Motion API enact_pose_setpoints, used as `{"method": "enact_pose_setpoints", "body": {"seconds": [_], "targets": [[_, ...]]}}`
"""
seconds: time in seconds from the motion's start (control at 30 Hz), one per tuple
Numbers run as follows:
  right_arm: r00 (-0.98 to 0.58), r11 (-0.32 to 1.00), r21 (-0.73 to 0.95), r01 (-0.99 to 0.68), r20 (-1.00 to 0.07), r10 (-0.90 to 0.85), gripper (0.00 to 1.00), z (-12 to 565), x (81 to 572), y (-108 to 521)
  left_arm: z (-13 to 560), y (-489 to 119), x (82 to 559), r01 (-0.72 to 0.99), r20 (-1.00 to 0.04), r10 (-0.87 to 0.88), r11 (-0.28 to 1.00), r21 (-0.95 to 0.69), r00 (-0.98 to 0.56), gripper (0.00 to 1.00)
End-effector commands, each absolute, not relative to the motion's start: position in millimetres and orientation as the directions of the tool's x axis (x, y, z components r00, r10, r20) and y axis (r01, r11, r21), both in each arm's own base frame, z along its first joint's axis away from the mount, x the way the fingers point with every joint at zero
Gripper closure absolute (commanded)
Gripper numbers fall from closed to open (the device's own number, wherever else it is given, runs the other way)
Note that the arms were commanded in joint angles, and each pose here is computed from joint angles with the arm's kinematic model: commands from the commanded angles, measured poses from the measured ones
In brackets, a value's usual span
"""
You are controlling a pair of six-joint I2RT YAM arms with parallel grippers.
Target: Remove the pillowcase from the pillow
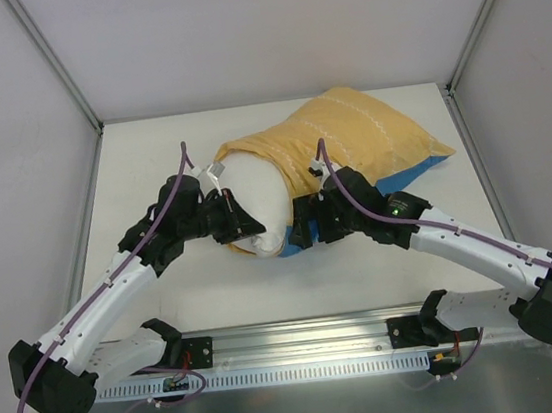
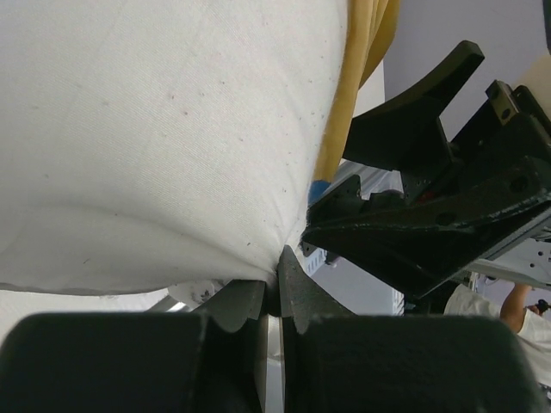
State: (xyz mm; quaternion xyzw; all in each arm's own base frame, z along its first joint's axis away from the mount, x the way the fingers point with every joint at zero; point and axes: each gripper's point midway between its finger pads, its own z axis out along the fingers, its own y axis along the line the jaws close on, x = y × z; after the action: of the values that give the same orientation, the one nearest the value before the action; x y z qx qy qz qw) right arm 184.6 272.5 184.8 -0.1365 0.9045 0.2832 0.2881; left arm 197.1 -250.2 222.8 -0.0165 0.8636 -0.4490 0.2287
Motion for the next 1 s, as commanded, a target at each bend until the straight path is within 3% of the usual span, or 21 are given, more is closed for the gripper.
{"method": "enact_pose_setpoints", "body": {"seconds": [0.0, 0.03, 0.07, 0.13, 0.17, 0.23, 0.4, 0.57, 0.73, 0.83, 0.87, 0.93, 0.97], "targets": [[-0.769, 0.773, 0.456, -0.441, -0.636, -0.065, 0.12, 201, 195, 293, 257, -254, 198, 0.258, -0.448, -0.263, 0.535, -0.805, -0.854, 1.0], [-0.773, 0.79, 0.445, -0.421, -0.632, -0.057, 0.2, 196, 199, 292, 259, -253, 197, 0.26, -0.45, -0.268, 0.53, -0.807, -0.852, 1.0], [-0.767, 0.814, 0.42, -0.401, -0.64, -0.047, 0.47, 193, 204, 287, 261, -253, 196, 0.26, -0.45, -0.271, 0.527, -0.809, -0.851, 1.0], [-0.757, 0.859, 0.361, -0.364, -0.652, -0.046, 0.67, 185, 213, 274, 266, -249, 195, 0.271, -0.465, -0.285, 0.524, -0.808, -0.838, 1.0], [-0.748, 0.873, 0.333, -0.356, -0.662, -0.052, 0.83, 185, 216, 267, 269, -246, 195, 0.278, -0.48, -0.293, 0.529, -0.801, -0.827, 1.0], [-0.735, 0.916, 0.271, -0.296, -0.677, -0.037, 0.96, 182, 229, 240, 275, -238, 194, 0.29, -0.507, -0.301, 0.545, -0.786, -0.808, 1.0], [-0.707, 0.978, 0.179, -0.104, -0.705, 0.054, 0.99, 173, 259, 165, 278, -207, 203, 0.252, -0.526, -0.346, 0.596, -0.763, -0.777, 1.0], [-0.704, 0.991, 0.128, 0.05, -0.699, 0.126, 0.99, 152, 260, 116, 295, -178, 210, 0.237, -0.541, -0.412, 0.59, -0.772, -0.733, 1.0], [-0.767, 0.984, 0.17, 0.048, -0.625, 0.145, 0.99, 123, 238, 122, 298, -171, 212, 0.221, -0.526, -0.426, 0.584, -0.781, -0.736, 1.0], [-0.761, 0.979, 0.202, 0.001, -0.635, 0.131, 0.99, 123, 226, 127, 290, -178, 201, 0.237, -0.5, -0.386, 0.556, -0.797, -0.776, 1.0], [-0.765, 0.979, 0.204, -0.013, -0.632, 0.121, 0.99, 122, 221, 126, 287, -179, 199, 0.246, -0.498, -0.37, 0.551, -0.797, -0.785, 0.97], [-0.758, 0.975, 0.213, -0.061, -0.645, 0.094, 0.94, 129, 214, 127, 283, -181, 193, 0.269, -0.501, -0.34, 0.543, -0.795, -0.796, 0.65], [-0.767, 0.977, 0.201, -0.074, -0.637, 0.073, 0.83, 129, 208, 125, 280, -181, 192, 0.267, -0.501, -0.338, 0.546, -0.794, -0.797, 0.19]]}}
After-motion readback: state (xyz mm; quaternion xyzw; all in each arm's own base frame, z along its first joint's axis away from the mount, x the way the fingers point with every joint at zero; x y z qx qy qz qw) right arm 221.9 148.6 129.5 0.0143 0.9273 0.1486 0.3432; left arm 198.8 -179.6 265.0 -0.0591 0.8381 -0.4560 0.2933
